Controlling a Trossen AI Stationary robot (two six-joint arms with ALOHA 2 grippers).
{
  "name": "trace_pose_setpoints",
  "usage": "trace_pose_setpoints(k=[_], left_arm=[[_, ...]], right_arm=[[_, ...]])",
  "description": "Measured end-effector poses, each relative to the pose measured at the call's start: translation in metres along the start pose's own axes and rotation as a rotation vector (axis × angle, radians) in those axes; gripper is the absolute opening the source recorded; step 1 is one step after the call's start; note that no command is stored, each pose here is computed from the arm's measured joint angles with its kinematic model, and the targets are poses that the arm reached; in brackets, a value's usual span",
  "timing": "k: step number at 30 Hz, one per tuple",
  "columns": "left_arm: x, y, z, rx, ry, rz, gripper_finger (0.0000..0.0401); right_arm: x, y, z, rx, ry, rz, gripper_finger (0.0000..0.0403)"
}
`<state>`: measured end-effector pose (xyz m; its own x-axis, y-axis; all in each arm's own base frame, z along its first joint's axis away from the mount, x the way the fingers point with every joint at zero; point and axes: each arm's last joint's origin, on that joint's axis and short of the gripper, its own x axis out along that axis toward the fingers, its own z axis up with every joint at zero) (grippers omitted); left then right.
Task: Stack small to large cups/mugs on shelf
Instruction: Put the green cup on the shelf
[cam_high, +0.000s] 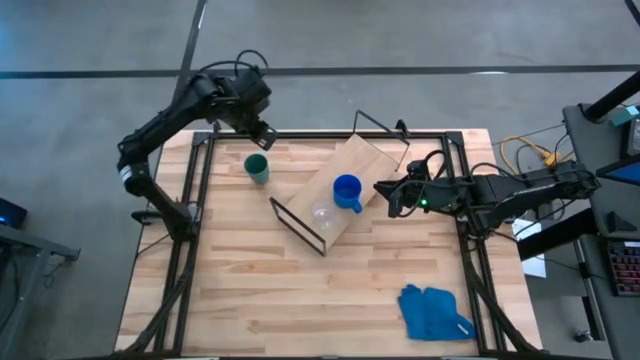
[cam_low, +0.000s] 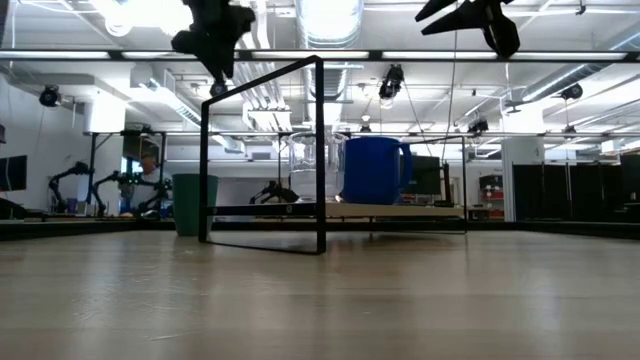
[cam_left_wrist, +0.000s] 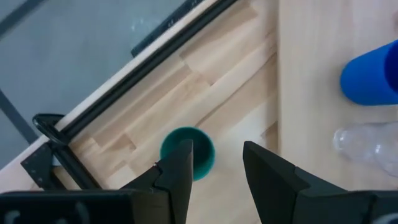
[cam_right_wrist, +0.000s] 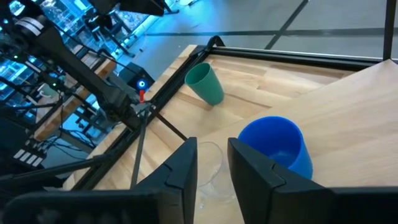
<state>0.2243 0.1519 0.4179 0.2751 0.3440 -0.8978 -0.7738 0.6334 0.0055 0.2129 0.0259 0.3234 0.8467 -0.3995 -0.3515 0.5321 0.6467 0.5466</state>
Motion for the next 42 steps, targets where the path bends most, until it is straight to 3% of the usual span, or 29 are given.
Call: trace_pose_setpoints(k=[9,13,22,29,42], left_arm=[[0.049,-0.011,0.015,0.019,0.156,0.039,0.0128],[0.066,-0.012,0.014,-0.02,0.267,0.087,0.0128],[0.096,-0.014,0.001,-0.004,0.356,0.133,0.0128],[0.114,-0.013,-0.019,-0.029,0.306,0.043,0.0128],[0.139,-0.006,-0.057,-0.053,0.302,0.043,0.0128]], right_arm=[[0.0,0.0,0.0,-0.003,0.002,-0.003,0.008],[0.0,0.0,0.0,-0.003,0.003,-0.004,0.008],[0.0,-0.001,0.0,-0.019,0.003,-0.005,0.0078],[0.0,-0.001,0.0,-0.021,0.003,-0.005,0.0082],[0.0,-0.001,-0.001,-0.027,0.007,-0.011,0.0082]])
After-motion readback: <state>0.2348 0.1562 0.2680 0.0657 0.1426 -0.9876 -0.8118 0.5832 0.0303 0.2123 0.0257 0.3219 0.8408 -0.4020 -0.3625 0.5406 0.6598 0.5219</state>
